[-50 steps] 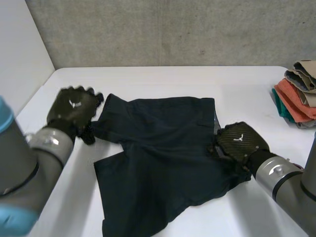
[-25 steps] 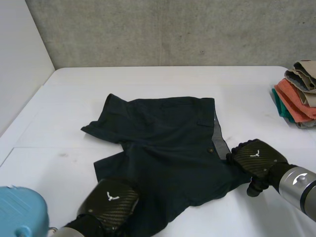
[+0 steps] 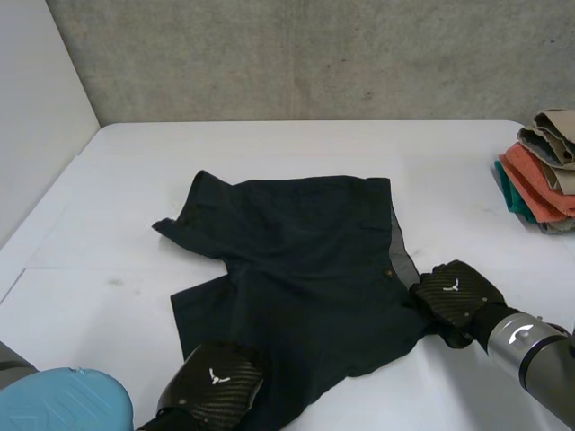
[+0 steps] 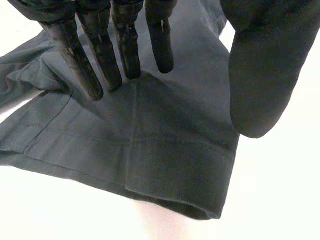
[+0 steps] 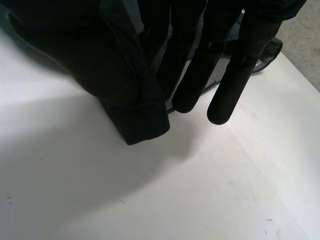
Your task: Fold the laundry.
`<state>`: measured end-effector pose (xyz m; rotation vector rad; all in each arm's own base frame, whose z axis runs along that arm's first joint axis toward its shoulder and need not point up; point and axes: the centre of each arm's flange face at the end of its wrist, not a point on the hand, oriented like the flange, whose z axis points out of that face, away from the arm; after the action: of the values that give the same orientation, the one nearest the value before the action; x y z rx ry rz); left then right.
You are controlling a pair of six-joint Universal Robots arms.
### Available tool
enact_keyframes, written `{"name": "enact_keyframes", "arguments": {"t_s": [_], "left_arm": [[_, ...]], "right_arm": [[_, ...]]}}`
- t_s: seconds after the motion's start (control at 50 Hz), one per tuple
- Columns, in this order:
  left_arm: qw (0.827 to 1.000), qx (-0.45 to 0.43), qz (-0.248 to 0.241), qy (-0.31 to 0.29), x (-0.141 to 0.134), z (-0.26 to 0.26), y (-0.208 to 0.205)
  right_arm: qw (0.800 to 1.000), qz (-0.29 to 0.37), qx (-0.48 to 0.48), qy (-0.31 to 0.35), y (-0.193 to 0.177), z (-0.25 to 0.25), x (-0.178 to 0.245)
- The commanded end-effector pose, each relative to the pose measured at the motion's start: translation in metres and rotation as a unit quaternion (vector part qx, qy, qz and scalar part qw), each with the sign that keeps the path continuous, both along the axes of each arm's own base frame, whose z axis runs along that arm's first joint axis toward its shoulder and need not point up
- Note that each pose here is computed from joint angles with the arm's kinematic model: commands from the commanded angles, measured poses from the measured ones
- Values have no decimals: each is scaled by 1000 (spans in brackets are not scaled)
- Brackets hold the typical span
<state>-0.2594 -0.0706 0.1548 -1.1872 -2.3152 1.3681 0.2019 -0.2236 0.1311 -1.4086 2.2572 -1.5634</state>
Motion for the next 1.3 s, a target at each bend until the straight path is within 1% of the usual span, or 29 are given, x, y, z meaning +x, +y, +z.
{"name": "enact_keyframes", "arguments": {"t_s": [0.02,0.14,0.4,0.48,0.54,0.58,0.62,0.68,0.7,0.76,0.86,0.88,0.92,0.96,1.04,1.08,1.12,1.14,1.16,1.18,1.22,1.28,1.3], "left_arm": [[999,-23,-13,-22,1,-8,-1],[999,-27,-12,-34,2,-12,-2],[999,-29,-13,-36,-1,-20,-5],[999,-44,-8,-29,-4,-17,-9],[997,-72,5,-35,-3,-7,-14],[995,-92,12,-27,-3,3,-16],[992,-125,18,-7,-2,25,-17],[989,-144,18,5,0,42,-15],[988,-153,18,14,3,55,-13],[987,-157,15,20,8,72,-6],[991,-133,-7,5,17,81,10],[992,-126,-11,0,18,80,12],[994,-107,-22,-13,19,76,15],[995,-99,-22,-21,20,73,15],[994,-108,3,-19,12,67,-9],[990,-135,35,0,3,67,-42],[986,-157,46,8,-1,67,-62],[982,-181,51,9,-7,65,-84],[980,-192,50,8,-10,63,-95],[978,-204,46,8,-14,61,-106],[968,-248,30,5,-27,55,-138],[958,-285,17,5,-39,53,-164],[950,-313,10,-1,-50,49,-182]], "right_arm": [[1000,-12,2,-21,-2,2,2],[999,-24,11,-45,-3,5,4],[999,-20,4,-46,-3,8,7],[999,-24,2,-43,-3,9,6],[999,-35,-14,-35,-5,17,3],[998,-42,-34,-33,-5,29,2],[998,-43,-42,-24,-1,39,0],[998,-34,-44,4,12,62,-4],[999,-31,-43,14,16,69,-6],[998,-15,-29,46,31,88,-10],[995,13,15,94,52,98,-13],[994,27,21,107,56,98,-13],[993,35,18,115,57,99,-12],[993,34,3,114,50,99,-11],[995,31,-13,94,30,86,-1],[996,31,-20,81,20,82,5],[997,26,-34,61,5,78,17],[997,22,-40,55,-1,78,21],[998,18,-45,51,-6,77,24],[997,1,-63,47,-20,76,29],[996,-14,-79,48,-31,76,32],[991,-30,-125,44,-57,73,46],[989,-31,-135,41,-64,71,50]]}}
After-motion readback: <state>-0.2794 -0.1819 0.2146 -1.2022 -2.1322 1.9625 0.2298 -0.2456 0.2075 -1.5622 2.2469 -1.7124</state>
